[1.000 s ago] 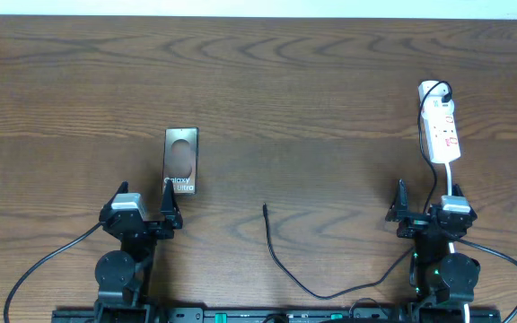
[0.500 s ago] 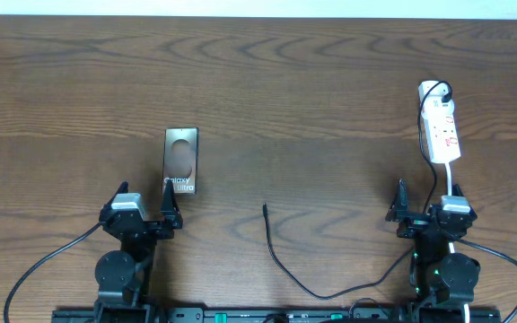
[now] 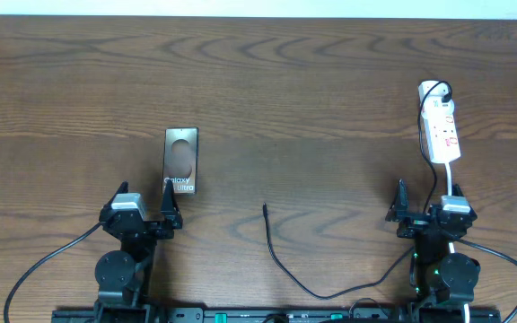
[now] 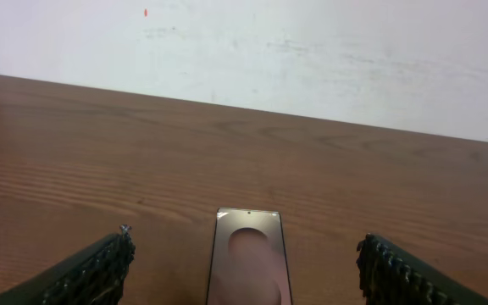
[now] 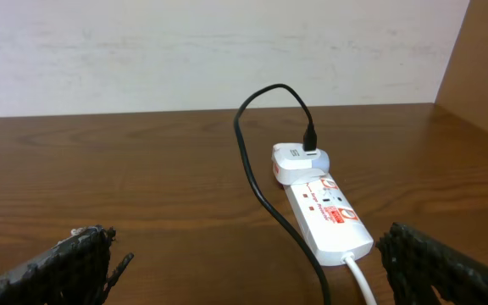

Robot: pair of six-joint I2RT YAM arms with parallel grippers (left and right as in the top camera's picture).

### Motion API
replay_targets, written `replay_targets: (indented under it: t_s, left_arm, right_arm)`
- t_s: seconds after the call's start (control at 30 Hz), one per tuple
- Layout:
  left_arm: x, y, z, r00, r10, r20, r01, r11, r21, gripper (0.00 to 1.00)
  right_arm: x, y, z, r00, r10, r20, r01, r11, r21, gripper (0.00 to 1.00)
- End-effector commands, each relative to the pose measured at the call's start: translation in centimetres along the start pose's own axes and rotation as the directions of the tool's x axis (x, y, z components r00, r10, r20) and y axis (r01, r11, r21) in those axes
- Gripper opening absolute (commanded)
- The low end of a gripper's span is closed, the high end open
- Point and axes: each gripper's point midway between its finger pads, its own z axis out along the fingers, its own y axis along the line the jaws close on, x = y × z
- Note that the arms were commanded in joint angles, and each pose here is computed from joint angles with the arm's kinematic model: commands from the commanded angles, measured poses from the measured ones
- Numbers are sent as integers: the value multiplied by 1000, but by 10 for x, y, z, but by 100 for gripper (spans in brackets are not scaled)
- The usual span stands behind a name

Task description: Plug charger to phone and switch on socket

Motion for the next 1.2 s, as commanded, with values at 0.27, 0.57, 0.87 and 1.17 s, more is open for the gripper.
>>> replay_targets:
  t_s: [0.27, 0.57, 0.87, 1.17]
  left_arm:
    - [16, 7, 1, 999, -7, -48, 5, 999, -33, 86]
    - [16, 7, 1, 999, -7, -48, 5, 999, -33, 86]
    - [0, 4, 1, 1000, -9, 16, 10, 1000, -22, 86]
    - [-65, -3, -11, 997, 50, 66, -48, 998, -31, 87]
  right_arm:
    - [0, -2, 0, 1000, 14, 3, -14, 1000, 12, 99]
    - [0, -2, 0, 1000, 14, 3, -14, 1000, 12, 99]
    - [0, -2, 0, 1000, 14, 3, -14, 1000, 12, 99]
    - [0, -2, 0, 1000, 14, 3, -14, 1000, 13, 99]
